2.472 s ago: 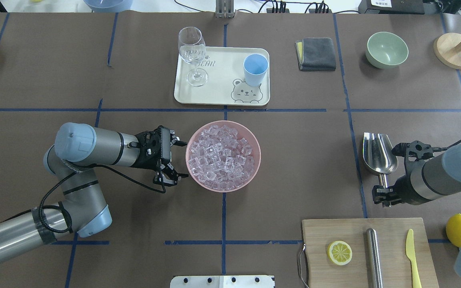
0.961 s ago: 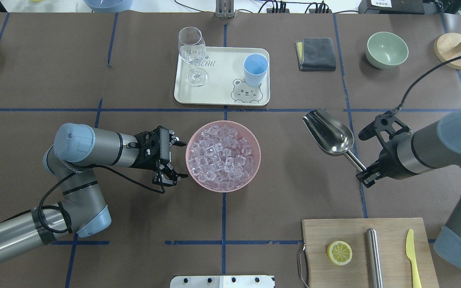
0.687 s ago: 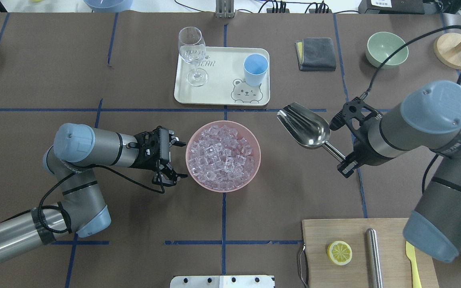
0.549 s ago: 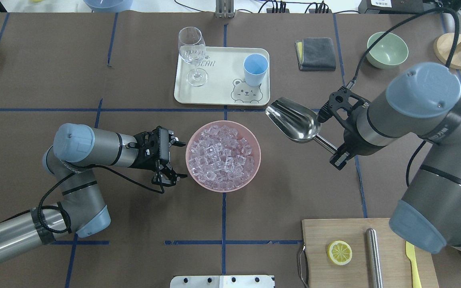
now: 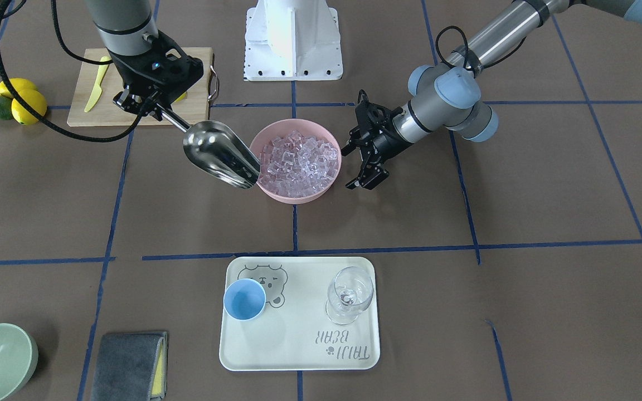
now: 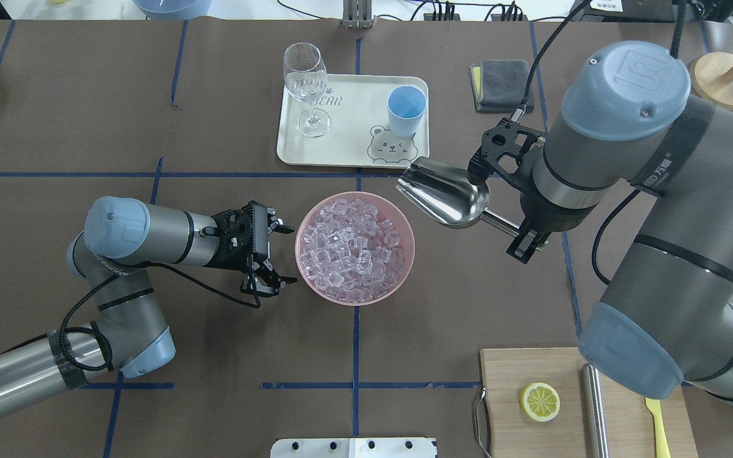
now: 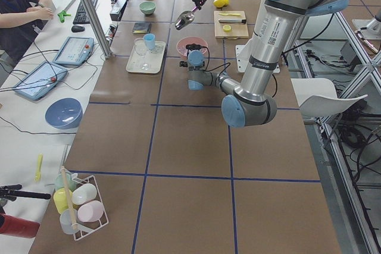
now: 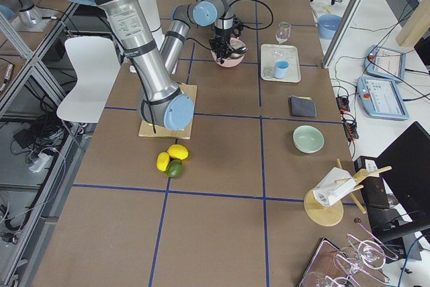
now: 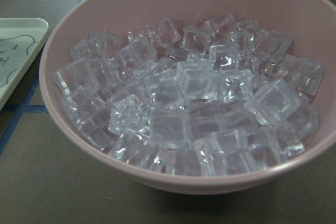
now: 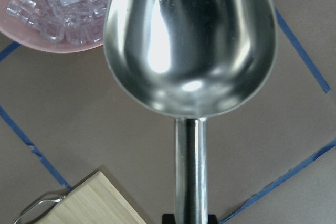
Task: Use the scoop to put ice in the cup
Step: 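Dip the scoop into the ice cubes with the right gripper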
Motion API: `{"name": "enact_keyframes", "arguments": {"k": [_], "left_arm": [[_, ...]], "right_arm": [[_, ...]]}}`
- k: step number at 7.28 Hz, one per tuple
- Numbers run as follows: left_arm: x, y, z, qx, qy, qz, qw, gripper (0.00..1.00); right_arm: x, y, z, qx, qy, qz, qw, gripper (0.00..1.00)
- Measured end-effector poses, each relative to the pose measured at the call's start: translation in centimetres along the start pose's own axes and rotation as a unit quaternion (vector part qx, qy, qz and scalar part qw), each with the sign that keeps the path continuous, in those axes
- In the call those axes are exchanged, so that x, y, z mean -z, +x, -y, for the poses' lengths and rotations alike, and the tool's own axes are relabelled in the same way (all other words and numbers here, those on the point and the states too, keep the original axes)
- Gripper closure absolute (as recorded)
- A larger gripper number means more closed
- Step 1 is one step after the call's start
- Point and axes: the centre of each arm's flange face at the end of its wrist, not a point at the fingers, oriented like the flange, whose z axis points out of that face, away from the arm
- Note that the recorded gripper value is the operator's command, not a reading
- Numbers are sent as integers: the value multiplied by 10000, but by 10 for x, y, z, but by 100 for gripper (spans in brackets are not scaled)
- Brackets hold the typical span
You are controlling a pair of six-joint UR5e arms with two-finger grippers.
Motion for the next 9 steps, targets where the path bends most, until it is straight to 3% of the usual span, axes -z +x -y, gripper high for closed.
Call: {"name": "enact_keyframes", "arguments": {"k": [3, 6, 9], "left_arm": [[0, 0, 0, -1, 1, 4, 10000, 0], [-2, -1, -3, 12, -32, 3, 10000, 0], [-2, -1, -3, 6, -21, 3, 10000, 0]], "right_arm": [[18, -42, 18, 174, -819, -184, 9963, 100], [17, -82, 56, 207, -1664, -360, 9852, 100], [4, -107, 96, 195, -2210, -422, 9742, 100]]}}
